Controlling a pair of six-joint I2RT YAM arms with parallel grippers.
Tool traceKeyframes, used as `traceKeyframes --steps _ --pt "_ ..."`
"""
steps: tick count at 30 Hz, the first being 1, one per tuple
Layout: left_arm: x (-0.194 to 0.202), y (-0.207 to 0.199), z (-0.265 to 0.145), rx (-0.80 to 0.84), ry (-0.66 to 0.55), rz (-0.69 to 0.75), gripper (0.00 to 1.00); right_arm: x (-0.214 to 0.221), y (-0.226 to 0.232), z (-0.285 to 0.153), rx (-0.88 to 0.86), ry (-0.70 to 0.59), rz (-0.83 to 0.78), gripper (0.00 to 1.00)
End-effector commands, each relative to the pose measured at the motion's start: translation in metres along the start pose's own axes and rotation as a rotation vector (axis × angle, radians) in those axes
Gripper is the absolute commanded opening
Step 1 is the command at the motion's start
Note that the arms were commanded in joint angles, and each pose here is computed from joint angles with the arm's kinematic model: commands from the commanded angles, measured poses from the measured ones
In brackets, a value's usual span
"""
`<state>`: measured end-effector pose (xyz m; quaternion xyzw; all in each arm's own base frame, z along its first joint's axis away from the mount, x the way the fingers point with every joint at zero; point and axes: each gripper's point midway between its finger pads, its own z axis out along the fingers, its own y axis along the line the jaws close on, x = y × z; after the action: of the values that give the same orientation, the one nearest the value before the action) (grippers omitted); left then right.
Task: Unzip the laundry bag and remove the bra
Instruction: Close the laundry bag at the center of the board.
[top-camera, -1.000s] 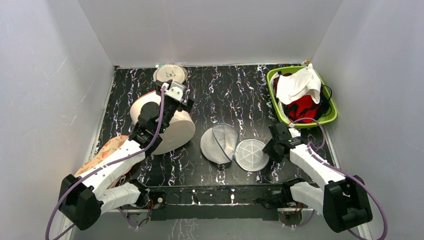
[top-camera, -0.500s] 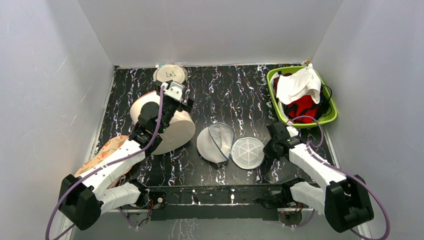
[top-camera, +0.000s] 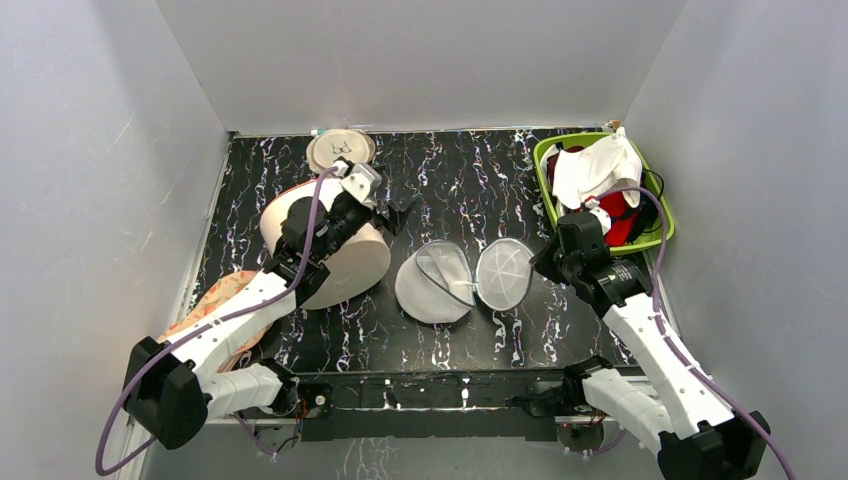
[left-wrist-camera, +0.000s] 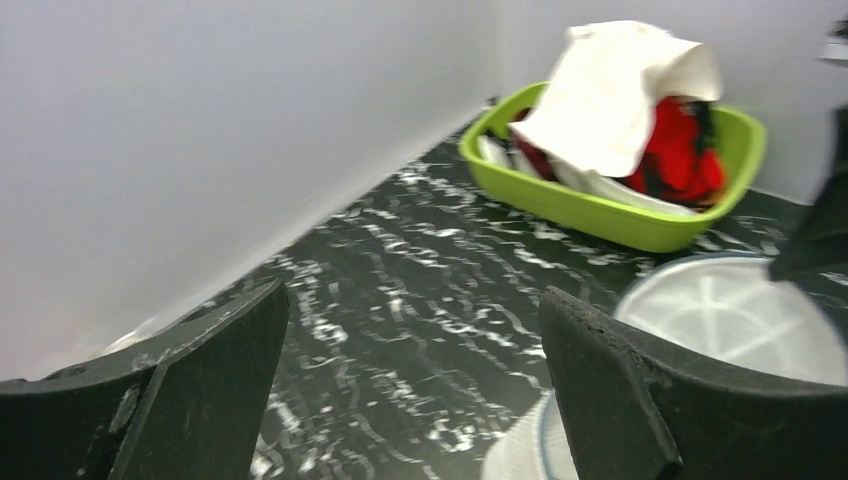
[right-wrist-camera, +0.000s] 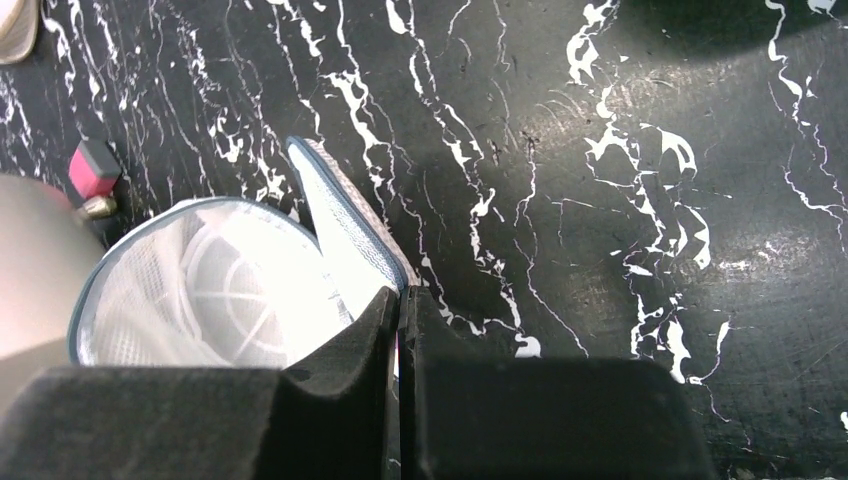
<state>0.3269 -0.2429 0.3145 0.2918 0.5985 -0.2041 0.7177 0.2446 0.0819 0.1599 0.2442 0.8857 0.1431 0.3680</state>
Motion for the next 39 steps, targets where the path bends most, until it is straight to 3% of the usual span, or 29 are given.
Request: traceKeyframes --steps 1,9,13,16,20,23,33,39 --pt "-0.043 -0.054 0.005 0.276 -0.129 -0.133 0.94 -0.012 0.018 -0.021 -0.071 -0.003 -0.060 0.00" --pt "-0.019 -0.155 0.005 0.384 -0.006 -0.002 0.98 -0.014 0.034 -0.034 -0.153 -0.002 -0.004 0.00" --pt "0.009 -0.199 0.001 0.377 0.148 -0.087 0.98 -0.016 0.046 -0.043 -0.238 -0.027 0.018 0.00" --pt "0.025 -0.230 -0.005 0.291 0.231 -0.133 0.98 -0.016 0.044 -0.048 -0.247 -0.034 0.027 0.00" --pt "0.049 -0.247 -0.003 0.053 0.366 -0.151 0.98 -0.014 0.040 -0.053 -0.251 -0.046 0.032 0.00" --pt "0.060 -0.270 -0.003 -0.011 0.367 -0.106 0.98 -0.010 0.035 -0.054 -0.238 -0.039 0.070 0.00" --pt "0.092 -0.277 0.026 -0.212 0.411 0.105 0.86 -0.013 0.039 -0.063 -0.279 -0.065 0.116 0.00" --pt "0.094 -0.265 0.022 -0.282 0.427 0.133 0.57 -0.019 0.042 -0.073 -0.312 -0.100 0.131 0.00"
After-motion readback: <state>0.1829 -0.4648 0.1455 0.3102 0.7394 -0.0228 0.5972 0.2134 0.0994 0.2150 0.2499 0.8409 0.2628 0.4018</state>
